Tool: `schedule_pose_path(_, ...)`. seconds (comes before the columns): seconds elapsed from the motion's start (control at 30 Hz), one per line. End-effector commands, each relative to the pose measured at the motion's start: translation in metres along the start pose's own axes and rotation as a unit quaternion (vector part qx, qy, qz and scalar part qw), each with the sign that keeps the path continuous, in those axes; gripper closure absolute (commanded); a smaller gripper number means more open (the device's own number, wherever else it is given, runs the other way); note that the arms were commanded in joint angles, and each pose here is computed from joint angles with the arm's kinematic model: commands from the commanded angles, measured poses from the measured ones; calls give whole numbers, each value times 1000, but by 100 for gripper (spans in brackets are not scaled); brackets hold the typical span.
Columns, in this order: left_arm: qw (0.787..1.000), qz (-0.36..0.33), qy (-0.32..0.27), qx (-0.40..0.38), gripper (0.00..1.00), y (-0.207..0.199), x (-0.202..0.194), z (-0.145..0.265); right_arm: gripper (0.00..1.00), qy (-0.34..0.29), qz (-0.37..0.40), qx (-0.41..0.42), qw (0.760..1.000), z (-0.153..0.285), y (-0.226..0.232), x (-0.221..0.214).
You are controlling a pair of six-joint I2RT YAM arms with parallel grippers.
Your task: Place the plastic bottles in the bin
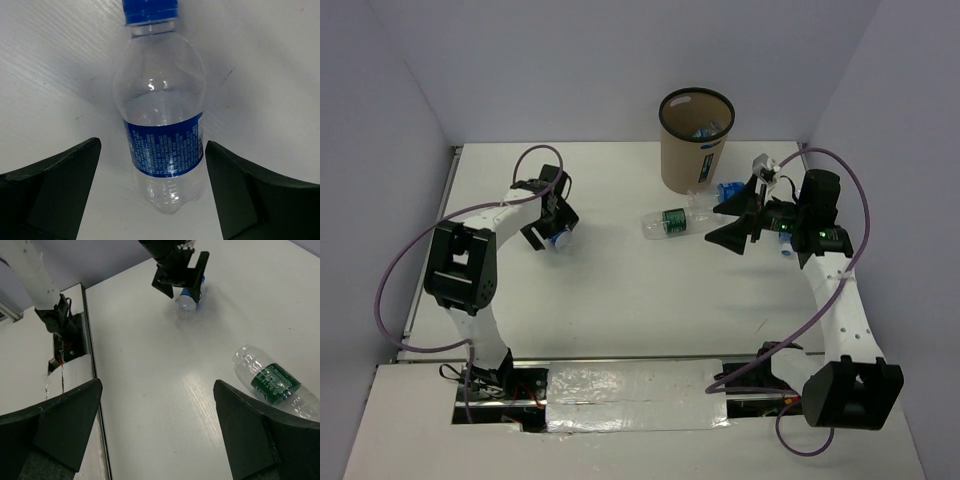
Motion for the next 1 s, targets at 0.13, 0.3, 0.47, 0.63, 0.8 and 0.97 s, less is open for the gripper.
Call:
schedule_pose_path(0.13,1000,-13,8,-6,10,-12,7,-7,0,-10,34,32,999,4,17,-9)
schedule_pose_path(0.3,998,-26,27,-43,35,-19,1,-12,0,-8,27,58,998,5,22,-18)
schedule_pose_path(0.47,991,-47,47,-120,87,-35,-5,2,0,-3,24,70,997,11,30,-21)
schedule_pose_path(0.63,943,-130,12,-307,100,-83,5,66,0,-32,25,49,998,34,35,-17)
schedule_pose_path(0.8,853,-229,-84,-461,100,-152,26,157,0,-37,62,-6,997,50,20,-7)
schedule_pose_path(0.97,762,-300,-214,-532,100,-224,56,231,0,-29,69,-16,997,54,12,-11)
Point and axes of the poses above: each gripper's point midway between its finger pads, its own z axis back along the fingers, its own y axis along the line the jaws close on, x = y × z, the point moved 4 cm from there along z, back along the fingers, and after that the axes turned 9 degrees about -z, right-handed, at the moved point
